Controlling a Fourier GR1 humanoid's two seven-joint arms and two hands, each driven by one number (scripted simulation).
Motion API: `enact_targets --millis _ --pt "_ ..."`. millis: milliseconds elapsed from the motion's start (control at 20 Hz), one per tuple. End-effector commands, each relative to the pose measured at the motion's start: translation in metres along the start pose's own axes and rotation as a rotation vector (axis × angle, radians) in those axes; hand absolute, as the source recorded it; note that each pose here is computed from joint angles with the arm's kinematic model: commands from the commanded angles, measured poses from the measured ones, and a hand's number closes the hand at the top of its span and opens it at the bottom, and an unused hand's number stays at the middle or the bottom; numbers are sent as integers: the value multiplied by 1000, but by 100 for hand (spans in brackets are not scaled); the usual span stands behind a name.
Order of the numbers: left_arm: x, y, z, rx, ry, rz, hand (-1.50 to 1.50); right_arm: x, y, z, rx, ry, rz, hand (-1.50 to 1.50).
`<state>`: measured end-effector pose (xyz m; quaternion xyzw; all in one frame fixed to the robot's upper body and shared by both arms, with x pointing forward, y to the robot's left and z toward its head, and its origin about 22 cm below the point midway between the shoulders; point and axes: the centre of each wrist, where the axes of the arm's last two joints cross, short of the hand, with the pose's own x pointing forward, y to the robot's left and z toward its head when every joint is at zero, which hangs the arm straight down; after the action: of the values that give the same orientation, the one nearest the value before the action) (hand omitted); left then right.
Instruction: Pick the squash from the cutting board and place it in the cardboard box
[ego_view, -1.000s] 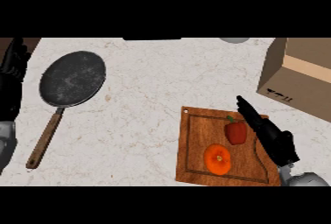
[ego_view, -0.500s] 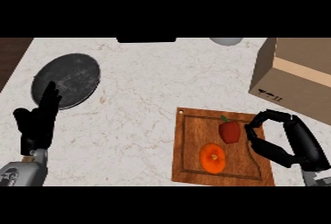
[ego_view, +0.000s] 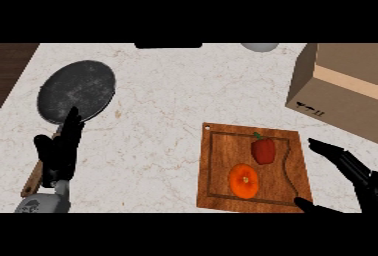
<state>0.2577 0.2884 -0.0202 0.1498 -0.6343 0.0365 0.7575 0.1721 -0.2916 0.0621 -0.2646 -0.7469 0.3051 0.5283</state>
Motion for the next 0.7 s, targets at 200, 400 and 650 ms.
enact_targets --millis 200,400,650 --pt "-12 5 -2 -6 2 0 0 67 -52 -3 164 136 133 -150" --pt "-9 -22 -1 -28 -12 -6 0 92 -41 -3 291 181 218 -150" --pt "-5 -13 5 -34 -16 8 0 111 -27 -16 374 235 242 -150"
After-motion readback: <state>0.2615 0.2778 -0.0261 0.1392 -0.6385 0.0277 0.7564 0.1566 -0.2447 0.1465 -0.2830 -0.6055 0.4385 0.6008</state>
